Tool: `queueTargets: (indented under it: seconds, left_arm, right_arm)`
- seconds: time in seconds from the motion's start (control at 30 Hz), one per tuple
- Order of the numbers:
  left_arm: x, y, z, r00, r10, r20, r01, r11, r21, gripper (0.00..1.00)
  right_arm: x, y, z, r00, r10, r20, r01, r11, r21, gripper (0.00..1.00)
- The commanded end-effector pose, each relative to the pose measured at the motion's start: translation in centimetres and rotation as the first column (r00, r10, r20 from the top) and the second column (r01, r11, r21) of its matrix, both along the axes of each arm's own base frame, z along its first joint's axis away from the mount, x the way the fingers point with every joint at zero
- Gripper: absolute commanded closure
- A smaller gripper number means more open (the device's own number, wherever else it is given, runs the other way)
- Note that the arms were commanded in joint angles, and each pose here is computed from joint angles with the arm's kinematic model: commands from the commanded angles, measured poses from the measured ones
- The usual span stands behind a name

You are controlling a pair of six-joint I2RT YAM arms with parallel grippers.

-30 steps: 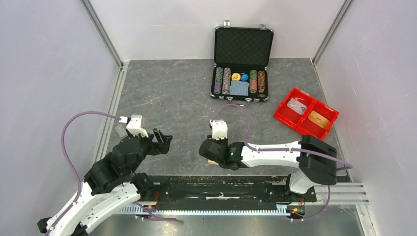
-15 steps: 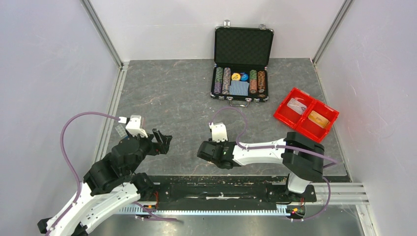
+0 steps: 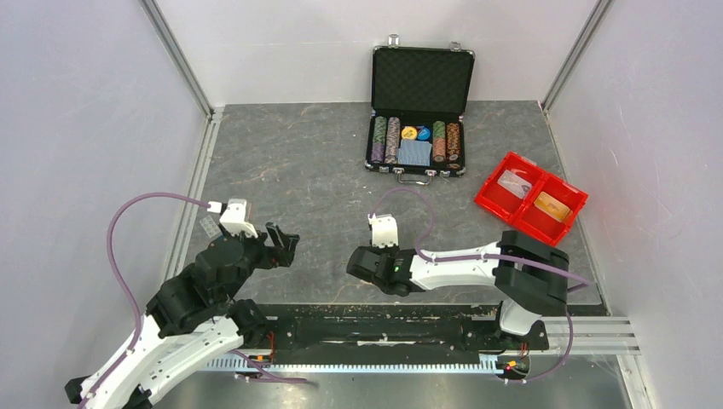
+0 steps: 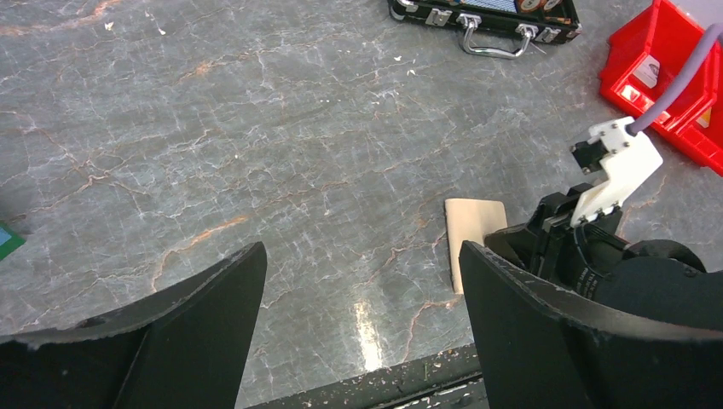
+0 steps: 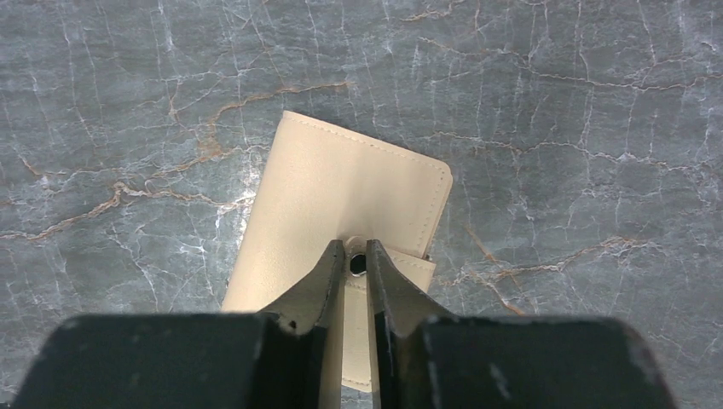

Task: Take the credit cards out of the card holder
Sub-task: Open the card holder at the center of the board.

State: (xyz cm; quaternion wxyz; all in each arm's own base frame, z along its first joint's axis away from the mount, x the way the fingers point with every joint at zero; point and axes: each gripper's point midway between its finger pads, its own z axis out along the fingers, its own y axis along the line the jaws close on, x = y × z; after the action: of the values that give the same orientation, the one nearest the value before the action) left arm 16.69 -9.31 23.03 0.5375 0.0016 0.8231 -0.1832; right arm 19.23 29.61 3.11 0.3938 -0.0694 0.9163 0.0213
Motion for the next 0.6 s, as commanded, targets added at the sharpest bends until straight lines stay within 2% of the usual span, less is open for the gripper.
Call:
queueTargets:
  seconds: [0.0,0.1,0.33,0.47,0.57]
  left_arm:
    - [0.3,-0.3,0.1,1.000,-0.019,0.009,0.019,0.999,0.026,0.10]
    - [0.3,-0.5,0.0,1.000,-0.024,0.001,0.024,0.999,0.028,0.10]
    - [0.3,-1.6,-0.7,0.998,-0.053,-0.043,0.054,0.998,0.028,0.09]
    - [-0.1,-4.2,-1.9,0.983,-0.136,-0.124,0.135,0.991,-0.012,0.09]
    - [-0.8,-7.0,-3.4,0.948,-0.241,-0.206,0.234,0.970,-0.058,0.09]
  right_arm:
    - [-0.5,-1.0,-0.7,1.000,0.006,-0.008,-0.006,1.000,0.022,0.93]
    - [-0.6,-1.1,-0.6,1.000,0.016,-0.005,-0.016,0.999,0.041,1.00]
    - [-1.0,-0.5,0.3,0.996,0.081,0.027,-0.084,0.984,0.157,1.00]
    - [-1.0,0.0,2.3,0.988,0.125,0.086,-0.144,0.952,0.270,1.00]
    - [-1.0,0.2,4.1,0.977,0.163,0.139,-0.201,0.921,0.334,1.00]
